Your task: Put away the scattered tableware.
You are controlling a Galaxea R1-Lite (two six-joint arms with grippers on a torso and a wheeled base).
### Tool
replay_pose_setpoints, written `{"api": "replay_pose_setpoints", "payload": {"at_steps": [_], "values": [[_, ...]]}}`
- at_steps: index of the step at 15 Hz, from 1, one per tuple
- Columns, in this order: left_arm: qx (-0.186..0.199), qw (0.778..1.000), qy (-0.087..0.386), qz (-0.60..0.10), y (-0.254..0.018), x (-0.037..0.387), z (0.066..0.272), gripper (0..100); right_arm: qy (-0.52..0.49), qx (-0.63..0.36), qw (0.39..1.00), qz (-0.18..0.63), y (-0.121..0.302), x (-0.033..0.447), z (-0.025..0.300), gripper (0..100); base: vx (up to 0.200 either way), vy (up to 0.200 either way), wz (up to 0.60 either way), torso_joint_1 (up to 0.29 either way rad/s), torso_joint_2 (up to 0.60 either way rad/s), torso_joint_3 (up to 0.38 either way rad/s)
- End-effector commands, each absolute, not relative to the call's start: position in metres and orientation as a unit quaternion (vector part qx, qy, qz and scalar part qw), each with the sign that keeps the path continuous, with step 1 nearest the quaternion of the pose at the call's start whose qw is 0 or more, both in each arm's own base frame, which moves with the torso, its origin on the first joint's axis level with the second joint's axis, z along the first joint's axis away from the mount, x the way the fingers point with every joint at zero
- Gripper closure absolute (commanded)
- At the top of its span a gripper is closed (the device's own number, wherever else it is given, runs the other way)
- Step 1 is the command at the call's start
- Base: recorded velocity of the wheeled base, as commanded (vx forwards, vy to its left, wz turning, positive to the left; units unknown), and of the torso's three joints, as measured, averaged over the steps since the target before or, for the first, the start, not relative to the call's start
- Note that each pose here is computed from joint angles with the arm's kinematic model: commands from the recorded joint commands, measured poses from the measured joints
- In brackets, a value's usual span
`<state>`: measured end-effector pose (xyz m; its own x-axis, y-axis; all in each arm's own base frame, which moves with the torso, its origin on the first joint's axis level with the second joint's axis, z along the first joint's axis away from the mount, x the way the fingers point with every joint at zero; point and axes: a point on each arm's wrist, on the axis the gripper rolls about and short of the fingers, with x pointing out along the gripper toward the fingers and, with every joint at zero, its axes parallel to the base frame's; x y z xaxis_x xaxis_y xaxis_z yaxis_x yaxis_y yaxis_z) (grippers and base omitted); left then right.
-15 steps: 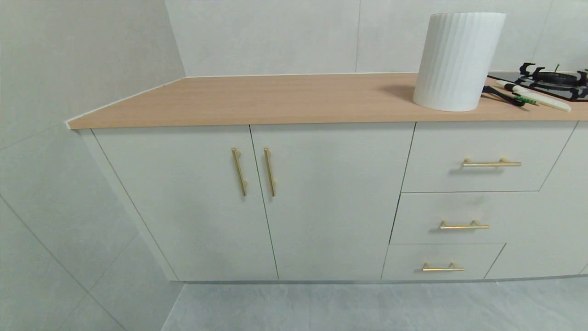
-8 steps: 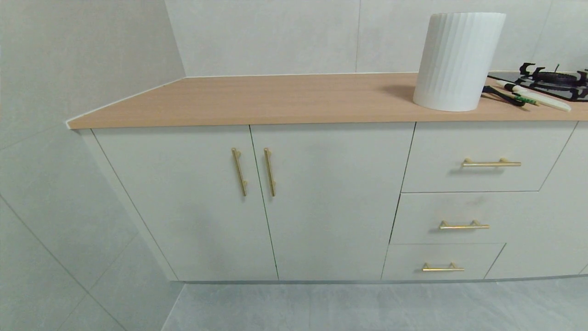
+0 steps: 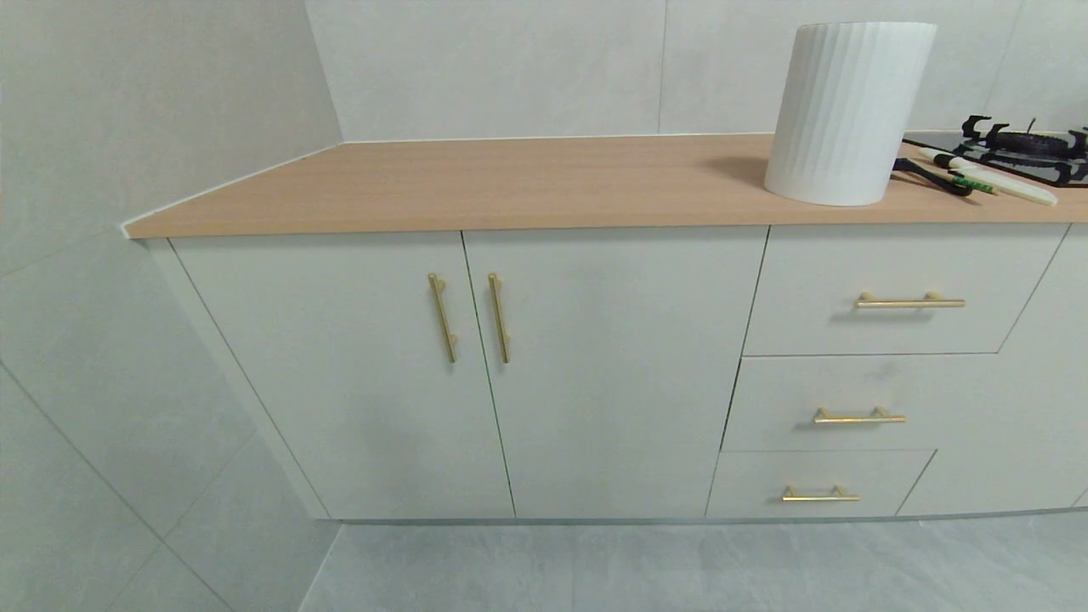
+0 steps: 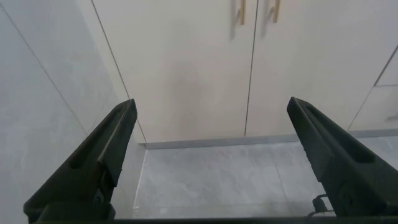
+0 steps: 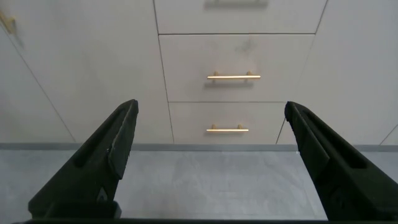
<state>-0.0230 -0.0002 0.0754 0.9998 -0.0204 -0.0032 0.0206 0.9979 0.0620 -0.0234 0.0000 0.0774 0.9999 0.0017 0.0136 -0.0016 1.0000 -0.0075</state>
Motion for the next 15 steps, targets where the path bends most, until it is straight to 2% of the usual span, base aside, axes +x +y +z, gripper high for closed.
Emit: {"api": "replay_pose_setpoints", "payload": {"at_steps": [1, 3, 5, 13, 15], "values": [[0.031, 0.999, 0.003, -0.01, -0.0002, -0.0228, 0.0749, 0, -0.002, -0.005, 1.0, 0.002, 0.0, -0.0228, 0.076, 0, 0.0, 0.0, 0.0, 0.0, 0.0, 0.0], [0.025, 1.0, 0.002, -0.01, -0.0002, -0.0228, 0.075, 0, -0.002, -0.004, 1.0, 0.002, 0.0, -0.0228, 0.076, 0, 0.0, 0.0, 0.0, 0.0, 0.0, 0.0], [0.002, 1.0, 0.001, -0.009, -0.0002, -0.0229, 0.0756, 0, -0.002, -0.004, 1.0, 0.002, 0.0, -0.0228, 0.076, 0, 0.0, 0.0, 0.0, 0.0, 0.0, 0.0], [0.002, 1.0, 0.001, -0.006, -0.0001, -0.0229, 0.0756, 0, -0.002, -0.002, 1.0, 0.0, -0.0001, -0.0228, 0.076, 0, 0.0, 0.0, 0.0, 0.0, 0.0, 0.0], [0.002, 1.0, 0.001, -0.006, -0.0001, -0.0229, 0.0756, 0, -0.002, -0.002, 1.0, 0.0, -0.0001, -0.0228, 0.076, 0, 0.0, -0.2, 0.0, 0.002, 0.0, 0.002]]}}
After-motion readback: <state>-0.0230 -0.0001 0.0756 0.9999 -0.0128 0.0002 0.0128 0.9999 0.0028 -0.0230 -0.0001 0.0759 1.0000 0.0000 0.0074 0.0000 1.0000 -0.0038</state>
